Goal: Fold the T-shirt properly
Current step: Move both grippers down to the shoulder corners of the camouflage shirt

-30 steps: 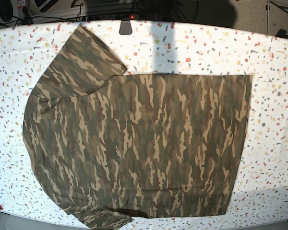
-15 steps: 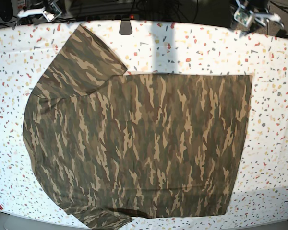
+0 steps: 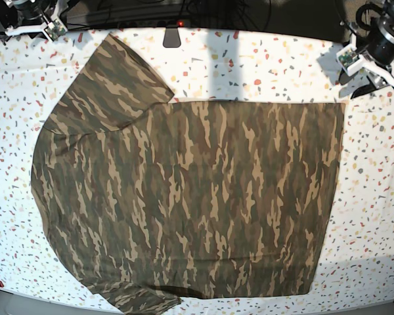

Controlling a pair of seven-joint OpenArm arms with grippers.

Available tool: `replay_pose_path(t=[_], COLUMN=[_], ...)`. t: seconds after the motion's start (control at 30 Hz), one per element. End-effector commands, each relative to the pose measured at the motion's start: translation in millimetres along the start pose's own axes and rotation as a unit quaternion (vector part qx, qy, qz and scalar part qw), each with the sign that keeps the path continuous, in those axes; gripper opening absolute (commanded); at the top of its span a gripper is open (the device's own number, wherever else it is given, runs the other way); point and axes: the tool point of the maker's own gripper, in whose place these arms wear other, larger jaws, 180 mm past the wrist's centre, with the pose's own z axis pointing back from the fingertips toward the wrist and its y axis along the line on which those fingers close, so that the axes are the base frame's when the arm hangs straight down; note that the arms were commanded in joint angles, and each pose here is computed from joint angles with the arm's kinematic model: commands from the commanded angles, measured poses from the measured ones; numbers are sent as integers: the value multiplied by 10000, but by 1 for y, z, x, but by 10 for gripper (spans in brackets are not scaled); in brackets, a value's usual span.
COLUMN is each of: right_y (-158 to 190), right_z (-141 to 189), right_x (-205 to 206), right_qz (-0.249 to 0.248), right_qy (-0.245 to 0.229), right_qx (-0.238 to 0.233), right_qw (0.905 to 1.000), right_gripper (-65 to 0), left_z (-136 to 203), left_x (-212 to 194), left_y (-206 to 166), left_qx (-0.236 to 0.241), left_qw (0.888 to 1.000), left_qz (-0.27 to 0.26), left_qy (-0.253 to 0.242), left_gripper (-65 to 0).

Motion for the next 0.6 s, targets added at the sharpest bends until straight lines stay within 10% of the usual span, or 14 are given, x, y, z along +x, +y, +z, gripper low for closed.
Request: replay_pose_path(t=[0.0, 0.57], right_y=[-4, -4], right_z=[3, 3], right_x=[5, 1], right_qz=[28, -447], right_qy=[-108, 3], right_qx=[-57, -91], right_qw=[9999, 9990], right_gripper=[-513, -513], left_z=[0, -71], left_x=[3, -40], left_y=[10, -21], left_qx=[125, -587], left_qw=[9998, 9979], left_qz=[-68, -139], left_qy=[-127, 254], left_gripper=[-422, -422])
